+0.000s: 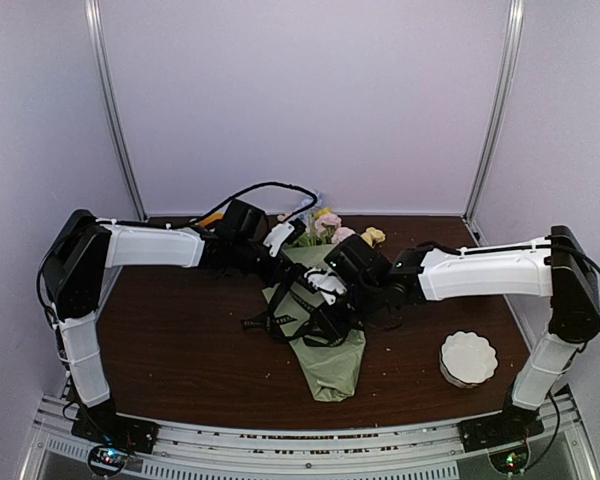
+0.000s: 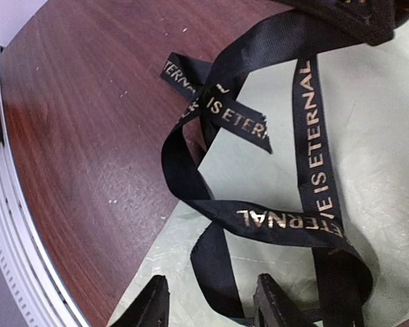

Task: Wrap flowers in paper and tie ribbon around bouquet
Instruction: Cross the ribbon over the folded bouquet.

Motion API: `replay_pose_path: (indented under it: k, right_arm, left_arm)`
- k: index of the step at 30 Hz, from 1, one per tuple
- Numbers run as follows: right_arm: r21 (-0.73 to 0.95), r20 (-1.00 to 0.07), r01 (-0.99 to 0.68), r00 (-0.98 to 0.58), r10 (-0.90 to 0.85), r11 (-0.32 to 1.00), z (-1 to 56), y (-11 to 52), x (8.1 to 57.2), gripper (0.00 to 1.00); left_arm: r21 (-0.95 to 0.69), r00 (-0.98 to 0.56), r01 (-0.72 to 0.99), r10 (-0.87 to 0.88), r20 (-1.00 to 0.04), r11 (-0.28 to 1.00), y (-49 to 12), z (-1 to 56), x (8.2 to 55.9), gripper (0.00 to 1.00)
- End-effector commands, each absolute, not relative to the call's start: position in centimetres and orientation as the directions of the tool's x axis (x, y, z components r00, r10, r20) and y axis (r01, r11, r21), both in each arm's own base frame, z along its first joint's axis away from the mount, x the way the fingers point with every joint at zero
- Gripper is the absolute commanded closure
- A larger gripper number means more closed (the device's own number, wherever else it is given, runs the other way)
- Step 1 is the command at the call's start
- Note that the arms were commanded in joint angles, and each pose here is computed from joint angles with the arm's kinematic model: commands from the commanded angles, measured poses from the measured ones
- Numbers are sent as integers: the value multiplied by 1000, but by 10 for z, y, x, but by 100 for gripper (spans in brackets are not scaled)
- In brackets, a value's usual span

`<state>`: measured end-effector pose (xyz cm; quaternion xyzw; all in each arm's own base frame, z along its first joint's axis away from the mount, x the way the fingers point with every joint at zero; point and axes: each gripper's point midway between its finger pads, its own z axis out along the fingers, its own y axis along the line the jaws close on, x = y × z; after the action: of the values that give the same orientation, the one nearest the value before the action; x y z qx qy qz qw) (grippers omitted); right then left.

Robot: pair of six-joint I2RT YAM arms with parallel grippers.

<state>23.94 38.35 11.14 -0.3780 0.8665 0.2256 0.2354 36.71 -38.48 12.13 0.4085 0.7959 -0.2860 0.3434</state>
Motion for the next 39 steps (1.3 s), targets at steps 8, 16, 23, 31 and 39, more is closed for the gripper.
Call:
replay_pose_path:
  k: [8,16,23,31,39]
  right_arm:
    - [148,-396,-852,-517,-759,503,69,363,220,50]
    - [114,-367,-837,-536,-761,534,55,357,225,70]
    - [81,-402,-822,-544,-736,564,70,353,231,100]
    - [173,-539,-823,-538,-648,541,135,362,221,100]
    - [381,-755,-680,-620,-215,626,241,321,271,100]
  left_arm:
    - [-164,-406,857,443,-799,488,-384,130,370,100]
    - [-166,-409,856,444,-797,490,-383,128,371,100]
    - [-169,-413,853,440,-797,494,-381,127,373,100]
    - [-176,-426,841,426,-798,512,-378,129,379,100]
    - [-175,-474,796,415,-777,580,-359,124,381,100]
